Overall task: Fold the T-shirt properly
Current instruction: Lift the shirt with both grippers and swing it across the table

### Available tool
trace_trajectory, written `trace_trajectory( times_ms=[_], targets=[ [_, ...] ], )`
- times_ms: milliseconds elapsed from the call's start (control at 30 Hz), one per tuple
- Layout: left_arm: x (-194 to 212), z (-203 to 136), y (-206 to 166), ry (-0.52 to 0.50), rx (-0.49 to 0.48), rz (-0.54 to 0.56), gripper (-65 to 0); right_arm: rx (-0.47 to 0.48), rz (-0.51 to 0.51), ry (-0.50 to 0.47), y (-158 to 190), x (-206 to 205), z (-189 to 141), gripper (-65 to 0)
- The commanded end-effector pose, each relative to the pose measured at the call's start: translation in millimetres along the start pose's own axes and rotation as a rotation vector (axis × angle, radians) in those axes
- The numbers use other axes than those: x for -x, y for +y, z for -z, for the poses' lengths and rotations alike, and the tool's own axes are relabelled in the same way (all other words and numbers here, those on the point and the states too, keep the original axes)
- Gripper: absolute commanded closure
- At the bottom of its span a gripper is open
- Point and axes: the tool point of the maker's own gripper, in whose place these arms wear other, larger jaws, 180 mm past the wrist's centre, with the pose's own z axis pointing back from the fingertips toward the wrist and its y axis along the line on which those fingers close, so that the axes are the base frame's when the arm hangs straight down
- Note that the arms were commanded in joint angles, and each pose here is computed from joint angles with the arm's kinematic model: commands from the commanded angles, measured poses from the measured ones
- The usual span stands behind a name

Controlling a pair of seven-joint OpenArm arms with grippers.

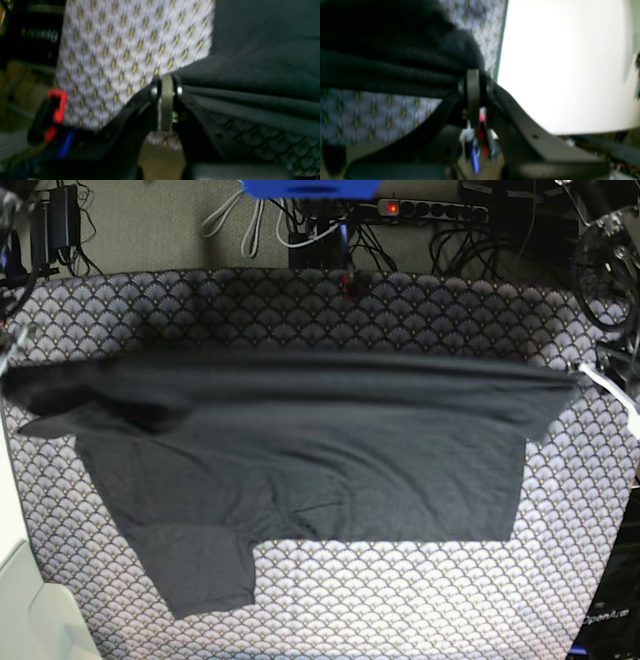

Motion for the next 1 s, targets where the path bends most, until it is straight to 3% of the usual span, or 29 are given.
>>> trace_trajectory(
  times_ms=[0, 300, 567, 667, 900, 967],
  targets=[
    [-15.6, -4.7, 12.2, -0.046, -0.033, 0.006, -0.4, 0.043, -0.024, -0.011, -11.6, -5.0, -3.8, 0.0],
    [-0.2, -3.6, 17.3, -0.007, -0.046, 0.011, -0.4, -0.013, -0.056, 0.044, 8.6, 24.0, -3.7, 0.0],
    [11.2, -1.5, 13.8, 0.021, -0.033, 0.018, -0.4, -0.067, 0.004, 0.07, 30.3, 38.0, 5.8, 0.0],
    [23.6, 5.9, -12.5, 0.041, 0.03, 0.01, -0.4, -0.058, 0.011, 0.048, 26.9, 29.4, 7.0, 0.0],
    [60.6, 9.5, -89.7, 0.075, 0.275, 0.204, -0.9, -0.054, 0.017, 0.036, 25.4, 23.9, 7.9, 0.0],
    [68.4, 8.4, -103.6, 0.076, 0.323, 0.248, -4.7, -0.054, 0.017, 0.036, 25.4, 23.9, 7.9, 0.0]
  ],
)
